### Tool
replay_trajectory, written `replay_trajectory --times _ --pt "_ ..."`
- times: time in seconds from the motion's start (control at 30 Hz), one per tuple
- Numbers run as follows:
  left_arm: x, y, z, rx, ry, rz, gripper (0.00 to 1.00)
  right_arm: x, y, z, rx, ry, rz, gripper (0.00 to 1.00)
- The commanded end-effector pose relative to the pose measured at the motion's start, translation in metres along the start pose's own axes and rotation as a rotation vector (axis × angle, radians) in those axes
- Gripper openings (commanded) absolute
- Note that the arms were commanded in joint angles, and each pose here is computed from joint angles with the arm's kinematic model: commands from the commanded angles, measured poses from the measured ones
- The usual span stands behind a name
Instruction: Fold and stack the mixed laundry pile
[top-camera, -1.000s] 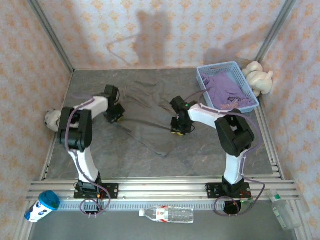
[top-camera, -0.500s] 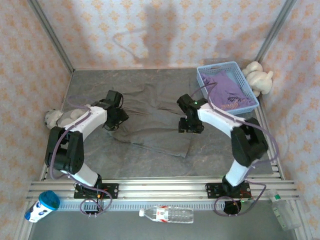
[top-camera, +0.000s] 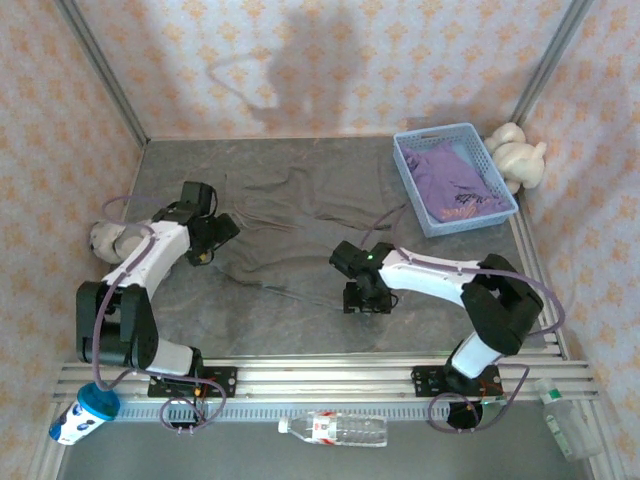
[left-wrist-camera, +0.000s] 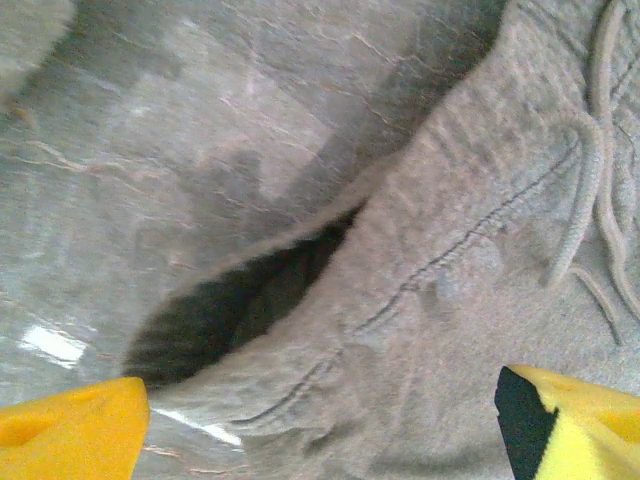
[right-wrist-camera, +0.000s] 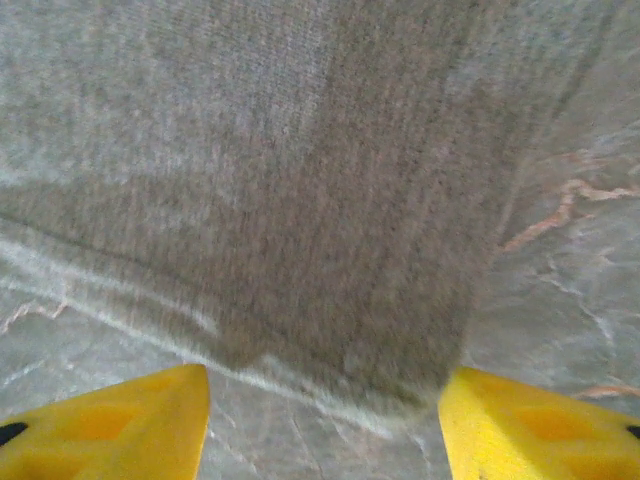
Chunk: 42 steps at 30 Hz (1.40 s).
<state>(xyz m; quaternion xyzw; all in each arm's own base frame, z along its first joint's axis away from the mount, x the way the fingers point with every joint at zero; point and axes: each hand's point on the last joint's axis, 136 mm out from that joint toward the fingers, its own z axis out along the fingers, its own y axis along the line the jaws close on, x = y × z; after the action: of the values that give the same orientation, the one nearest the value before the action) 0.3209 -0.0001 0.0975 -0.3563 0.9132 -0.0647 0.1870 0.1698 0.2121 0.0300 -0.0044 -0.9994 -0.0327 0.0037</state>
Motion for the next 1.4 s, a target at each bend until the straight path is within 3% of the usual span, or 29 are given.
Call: replay_trajectory --times 0.0,0.23,0.33,0.4,0.57,0.67,0.8,0.97,1.0,1.07,1.1,1.13,1.37 --pt "0.017 0.025 0.001 -0.045 0.056 0.024 0.9 -0.005 0.005 0.009 -0.014 -0.026 0.051 0.48" --pt "0.03 0.035 0.021 -0.049 0.077 0.013 0.83 -0.007 0.002 0.009 -0.015 -0.05 0.058 0.16" --pt "0.031 0.035 0.028 -0.042 0.075 0.009 0.74 -0.008 0.005 0.007 -0.028 -0.05 0.045 0.08" --pt "0.029 0.037 0.031 -0.05 0.057 0.008 0.6 -0.009 0.006 0.007 -0.022 -0.051 0.033 0.01" --pt "0.022 0.054 0.036 -0.119 -0.013 0.02 0.38 -0.014 0.0 -0.003 0.015 -0.076 -0.004 0.0" --pt "0.017 0.055 0.035 -0.123 -0.042 0.033 0.13 -0.013 -0.001 -0.008 0.019 -0.08 -0.028 0.0" --pt "0.014 0.058 0.029 -0.131 -0.065 0.033 0.0 -0.012 -0.008 -0.016 0.037 -0.084 -0.041 0.0" --pt "0.02 0.069 0.013 -0.142 -0.089 0.018 0.0 -0.014 -0.014 -0.026 0.034 -0.113 -0.039 0.0" --pt "0.022 0.071 0.012 -0.146 -0.092 0.018 0.04 -0.014 -0.015 -0.026 0.032 -0.115 -0.037 0.0" --pt "0.024 0.073 0.014 -0.148 -0.088 0.018 0.52 -0.014 -0.016 -0.028 0.023 -0.116 -0.03 0.0" --pt "0.025 0.072 0.017 -0.137 -0.082 0.02 0.64 -0.013 -0.016 -0.027 0.02 -0.114 -0.03 0.0" --pt "0.027 0.067 0.022 -0.114 -0.069 0.021 0.69 -0.013 -0.017 -0.026 0.018 -0.11 -0.03 0.0" --pt "0.026 0.055 0.052 -0.049 -0.07 -0.053 0.7 -0.012 -0.015 -0.024 0.006 -0.096 -0.028 0.0"
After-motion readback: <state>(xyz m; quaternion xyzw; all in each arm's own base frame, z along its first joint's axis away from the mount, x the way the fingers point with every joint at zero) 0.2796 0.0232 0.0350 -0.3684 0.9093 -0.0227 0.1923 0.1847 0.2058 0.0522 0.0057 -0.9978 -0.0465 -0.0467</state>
